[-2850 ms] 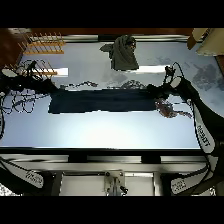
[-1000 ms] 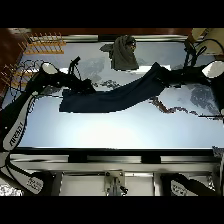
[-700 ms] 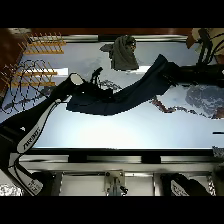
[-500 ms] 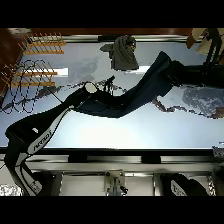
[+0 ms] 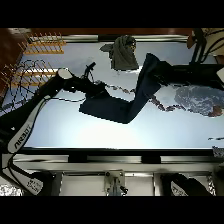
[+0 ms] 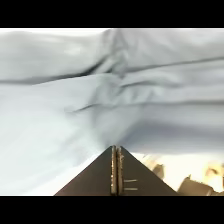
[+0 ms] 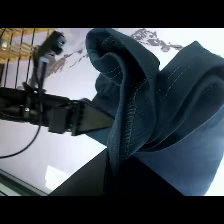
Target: Fold the shirts.
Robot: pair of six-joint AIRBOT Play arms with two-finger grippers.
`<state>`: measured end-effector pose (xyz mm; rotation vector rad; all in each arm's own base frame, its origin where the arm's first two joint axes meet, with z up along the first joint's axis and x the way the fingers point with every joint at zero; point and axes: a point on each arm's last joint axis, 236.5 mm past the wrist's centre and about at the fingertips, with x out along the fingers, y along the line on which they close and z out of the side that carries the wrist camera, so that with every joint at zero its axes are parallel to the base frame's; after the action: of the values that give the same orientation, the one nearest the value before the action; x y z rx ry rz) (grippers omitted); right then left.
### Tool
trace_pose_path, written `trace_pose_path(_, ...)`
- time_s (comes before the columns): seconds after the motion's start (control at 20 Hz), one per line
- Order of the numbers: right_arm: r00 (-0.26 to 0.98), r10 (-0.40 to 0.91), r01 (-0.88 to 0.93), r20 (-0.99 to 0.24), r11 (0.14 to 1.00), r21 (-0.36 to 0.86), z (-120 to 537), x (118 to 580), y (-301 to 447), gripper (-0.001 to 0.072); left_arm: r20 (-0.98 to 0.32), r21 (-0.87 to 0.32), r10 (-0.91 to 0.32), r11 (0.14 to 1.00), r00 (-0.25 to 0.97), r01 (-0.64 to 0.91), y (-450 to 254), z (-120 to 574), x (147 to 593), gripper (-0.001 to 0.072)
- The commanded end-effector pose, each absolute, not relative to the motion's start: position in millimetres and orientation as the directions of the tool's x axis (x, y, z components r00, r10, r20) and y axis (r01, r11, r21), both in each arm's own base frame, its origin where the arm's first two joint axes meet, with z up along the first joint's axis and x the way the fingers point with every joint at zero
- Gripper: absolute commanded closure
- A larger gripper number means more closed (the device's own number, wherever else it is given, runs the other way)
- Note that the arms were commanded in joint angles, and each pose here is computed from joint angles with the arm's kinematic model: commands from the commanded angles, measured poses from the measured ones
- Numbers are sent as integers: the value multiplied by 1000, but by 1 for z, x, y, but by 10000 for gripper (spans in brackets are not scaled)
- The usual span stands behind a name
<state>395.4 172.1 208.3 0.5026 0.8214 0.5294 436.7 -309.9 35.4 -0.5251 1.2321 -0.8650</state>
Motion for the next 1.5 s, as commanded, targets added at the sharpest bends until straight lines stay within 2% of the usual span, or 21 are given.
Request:
trace_pose_path(0.0,558,682,-309,-473,700,644,197,418,235,645,-703,-630,-689,719,176,294,-189,67,445,677)
trace_pose_path(0.2,514,763,-328,-391,597,733,154,438,327,644,-680,-575,-575,803,455,154,-64,134,462,676)
trace_pose_path(0.35,467,779,-243,-419,569,786,93,439,378,644,-651,-547,-495,831,575,96,-9,170,455,676)
trace_pose_path(0.45,470,774,-159,-424,547,822,58,441,404,644,-650,-541,-477,837,591,81,5,180,444,676)
trace_pose_path(0.65,528,728,-46,-438,539,841,11,450,424,629,-672,-546,-505,832,541,98,-2,177,429,675)
trace_pose_path(0.7,524,728,-32,-443,536,844,6,448,428,477,-672,-542,-508,833,539,110,-5,177,430,676)
trace_pose_path(0.75,518,730,-30,-445,535,844,5,447,429,214,-672,-540,-513,833,534,121,-9,176,431,676)
trace_pose_path(0.8,510,737,-39,-444,535,844,6,445,430,172,-672,-537,-518,833,529,133,-13,176,431,676)
trace_pose_path(0.95,462,774,-100,-433,531,841,24,441,421,173,-673,-537,-531,829,515,155,-24,176,430,676)
trace_pose_path(1.05,383,795,-184,-471,565,804,32,430,405,173,-673,-536,-535,828,511,162,-27,176,430,676)
trace_pose_path(1.15,289,750,-234,-595,658,716,22,416,365,173,-673,-534,-535,829,511,165,-27,176,430,676)
trace_pose_path(1.2,244,687,-219,-685,727,651,10,409,334,173,-673,-532,-535,830,511,169,-27,176,430,676)
trace_pose_path(1.3,141,469,-136,-872,882,452,-23,394,249,167,-673,-532,-535,830,511,169,-27,176,430,676)
trace_pose_path(1.35,90,358,-92,-929,932,350,-38,386,208,166,-672,-531,-535,830,511,170,-27,176,430,676)
trace_pose_path(1.45,67,324,-16,-944,946,323,-63,383,184,39,-670,-530,-533,831,517,170,-27,176,431,676)
